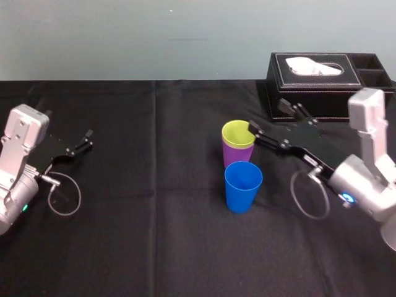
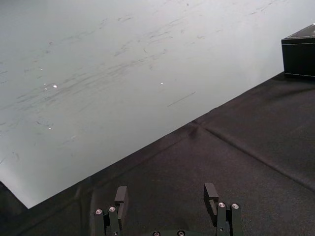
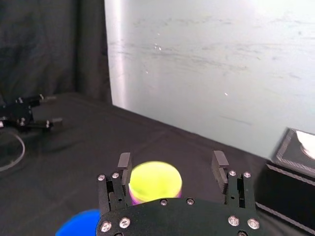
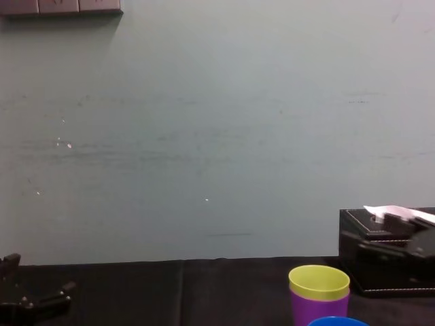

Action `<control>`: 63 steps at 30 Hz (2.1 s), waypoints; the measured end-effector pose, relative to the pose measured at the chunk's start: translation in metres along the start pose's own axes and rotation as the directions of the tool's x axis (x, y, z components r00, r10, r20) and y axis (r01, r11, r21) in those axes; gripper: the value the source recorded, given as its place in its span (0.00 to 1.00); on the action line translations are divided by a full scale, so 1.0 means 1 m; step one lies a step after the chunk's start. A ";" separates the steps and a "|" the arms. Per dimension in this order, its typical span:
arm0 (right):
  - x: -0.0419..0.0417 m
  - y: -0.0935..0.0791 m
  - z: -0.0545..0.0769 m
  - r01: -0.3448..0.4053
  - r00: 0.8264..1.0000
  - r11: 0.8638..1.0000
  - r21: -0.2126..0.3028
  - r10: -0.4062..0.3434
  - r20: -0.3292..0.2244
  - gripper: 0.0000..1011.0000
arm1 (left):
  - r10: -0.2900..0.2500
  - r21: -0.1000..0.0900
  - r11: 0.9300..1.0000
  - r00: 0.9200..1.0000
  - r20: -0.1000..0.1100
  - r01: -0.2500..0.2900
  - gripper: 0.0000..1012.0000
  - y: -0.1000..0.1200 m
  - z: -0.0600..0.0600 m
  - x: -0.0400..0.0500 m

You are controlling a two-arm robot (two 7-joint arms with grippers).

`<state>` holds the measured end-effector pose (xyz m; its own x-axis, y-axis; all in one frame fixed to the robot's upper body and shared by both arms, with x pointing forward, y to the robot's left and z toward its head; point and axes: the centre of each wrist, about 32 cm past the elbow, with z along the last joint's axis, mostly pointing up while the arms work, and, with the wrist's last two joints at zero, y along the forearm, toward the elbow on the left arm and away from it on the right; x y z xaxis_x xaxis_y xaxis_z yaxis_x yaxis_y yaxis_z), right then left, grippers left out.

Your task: Stack the three plastic cups sequentially using one hand.

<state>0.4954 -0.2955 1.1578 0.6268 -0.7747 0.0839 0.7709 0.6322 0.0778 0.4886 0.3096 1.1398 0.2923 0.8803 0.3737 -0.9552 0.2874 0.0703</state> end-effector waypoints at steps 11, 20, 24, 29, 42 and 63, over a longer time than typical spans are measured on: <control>0.0032 -0.055 0.005 0.013 0.997 0.994 -0.112 -0.005 0.073 0.99 | 0.000 0.000 1.000 1.000 0.000 0.000 1.00 0.000 0.000 0.0000; 0.0074 -0.079 0.005 -0.057 0.992 0.964 -0.260 0.084 0.097 0.99 | 0.000 0.000 1.000 1.000 0.000 0.000 1.00 0.000 0.000 0.0000; 0.0066 -0.088 0.000 -0.111 0.989 0.950 -0.291 0.134 0.061 0.99 | 0.000 0.000 1.000 1.000 0.000 0.000 1.00 0.000 0.000 0.0000; -0.0004 -0.091 -0.006 -0.175 0.983 0.950 -0.259 0.183 0.007 0.99 | 0.000 0.000 1.000 1.000 0.000 0.000 1.00 0.000 0.000 0.0001; -0.0197 -0.072 -0.022 -0.238 0.971 0.951 -0.198 0.231 -0.056 0.99 | 0.000 0.000 1.000 1.000 0.000 0.000 1.00 0.000 0.000 0.0000; -0.0277 -0.031 -0.038 -0.231 0.973 0.958 -0.169 0.228 -0.040 0.99 | 0.000 0.000 1.000 1.000 0.000 0.000 1.00 0.000 0.000 0.0000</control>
<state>0.4582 -0.2944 1.1155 0.7899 -0.6103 0.0600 0.6129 0.7820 -0.1132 0.4886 0.3097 1.1398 0.2923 0.8802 0.3738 -0.9552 0.2874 0.0703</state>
